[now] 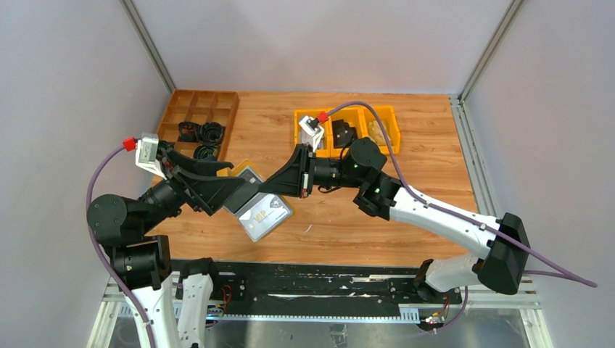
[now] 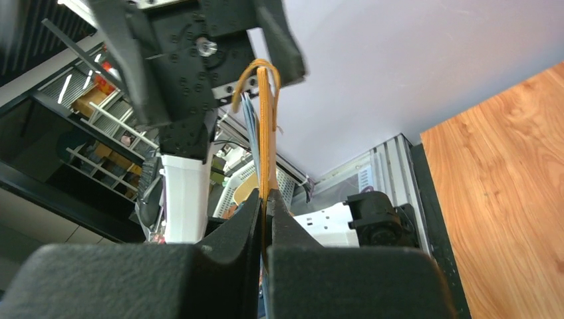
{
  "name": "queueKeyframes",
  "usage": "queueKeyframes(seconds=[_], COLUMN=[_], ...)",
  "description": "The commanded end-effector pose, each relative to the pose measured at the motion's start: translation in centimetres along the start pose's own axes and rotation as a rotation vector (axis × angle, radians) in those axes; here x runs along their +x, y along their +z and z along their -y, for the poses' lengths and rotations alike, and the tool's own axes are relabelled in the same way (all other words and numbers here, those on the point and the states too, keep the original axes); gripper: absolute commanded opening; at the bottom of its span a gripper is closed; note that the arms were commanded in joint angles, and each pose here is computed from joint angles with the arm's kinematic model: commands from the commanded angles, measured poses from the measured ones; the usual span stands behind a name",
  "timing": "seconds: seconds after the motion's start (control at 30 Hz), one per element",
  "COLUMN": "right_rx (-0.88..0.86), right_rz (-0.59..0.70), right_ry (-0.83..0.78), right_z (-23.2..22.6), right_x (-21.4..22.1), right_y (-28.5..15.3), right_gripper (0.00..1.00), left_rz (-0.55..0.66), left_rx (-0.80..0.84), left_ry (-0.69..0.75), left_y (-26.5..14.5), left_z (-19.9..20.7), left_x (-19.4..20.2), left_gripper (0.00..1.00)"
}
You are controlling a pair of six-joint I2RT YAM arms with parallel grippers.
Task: Take the credit cards out of the card holder
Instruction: Remove the credit card from the card holder.
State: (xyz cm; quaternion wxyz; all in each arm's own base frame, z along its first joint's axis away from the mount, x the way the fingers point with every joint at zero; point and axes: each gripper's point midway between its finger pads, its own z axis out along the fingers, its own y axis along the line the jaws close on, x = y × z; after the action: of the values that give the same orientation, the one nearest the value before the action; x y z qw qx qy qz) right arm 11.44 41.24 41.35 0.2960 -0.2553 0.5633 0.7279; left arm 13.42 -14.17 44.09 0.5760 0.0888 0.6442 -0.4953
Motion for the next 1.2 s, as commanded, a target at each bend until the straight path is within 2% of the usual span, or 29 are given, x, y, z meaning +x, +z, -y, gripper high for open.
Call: queueKeyframes(seconds=[0.0,0.13,0.3,0.43,0.53,0.67,0.77,0.8,0.87,0.9,0.97,1.0,1.1,1.17], right_rx=[0.049,0.045,0.040,0.004,-0.037,-0.086,-0.121,-0.126,-0.141,-0.146,-0.148,-0.149,-0.168,-0.180], right_rz=[-0.002,0.001,-0.028,-0.075,-0.125,-0.174,-0.204,-0.211,-0.227,-0.235,-0.243,-0.244,-0.243,-0.248], right_ry=[-0.022,-0.037,-0.059,-0.080,-0.101,-0.126,-0.136,-0.140,-0.150,-0.151,-0.157,-0.156,-0.151,-0.153], right_z=[0.7,0.1,-0.4,-1.1,-1.9,-2.8,-3.2,-3.1,-3.2,-3.2,-3.0,-2.9,-3.0,-3.1], right_x=[-0.5,-1.2,-1.7,-1.8,-1.6,-1.1,-0.7,-0.6,-0.2,-0.1,0.1,0.2,0.3,0.4], right_y=[-0.7,-0.4,-0.1,-0.2,-0.2,-0.3,-0.4,-0.4,-0.6,-0.6,-0.6,-0.6,-0.5,-0.5], right_gripper=[0.00,0.00,0.00,0.00,0.00,0.00,0.00,0.00,0.00,0.00,0.00,0.00,0.00,0.00], left_rz=[-0.019,-0.101,-0.219,-0.260,-0.275,-0.291,-0.301,-0.303,-0.312,-0.319,-0.328,-0.331,-0.329,-0.325], left_rx=[0.111,0.117,0.074,0.035,0.034,0.081,0.106,0.111,0.132,0.144,0.155,0.161,0.160,0.144], left_ry=[0.015,0.001,0.121,0.215,0.234,0.222,0.188,0.172,0.133,0.113,0.073,0.069,0.075,0.079], left_y=[-0.3,-0.8,-1.9,-2.8,-3.1,-3.4,-3.5,-3.4,-3.3,-3.3,-3.3,-3.4,-3.4,-3.3], left_z=[2.7,1.6,0.1,0.1,0.0,0.5,1.0,1.1,1.6,1.9,2.2,2.3,2.3,2.0], left_x=[0.0,2.5,5.4,6.2,6.7,7.7,7.9,7.8,7.5,7.5,7.4,7.4,7.4,7.4], left_gripper=[0.90,0.87,0.82,0.76,0.66,0.39,0.29,0.29,0.35,0.42,0.65,0.69,0.69,0.62])
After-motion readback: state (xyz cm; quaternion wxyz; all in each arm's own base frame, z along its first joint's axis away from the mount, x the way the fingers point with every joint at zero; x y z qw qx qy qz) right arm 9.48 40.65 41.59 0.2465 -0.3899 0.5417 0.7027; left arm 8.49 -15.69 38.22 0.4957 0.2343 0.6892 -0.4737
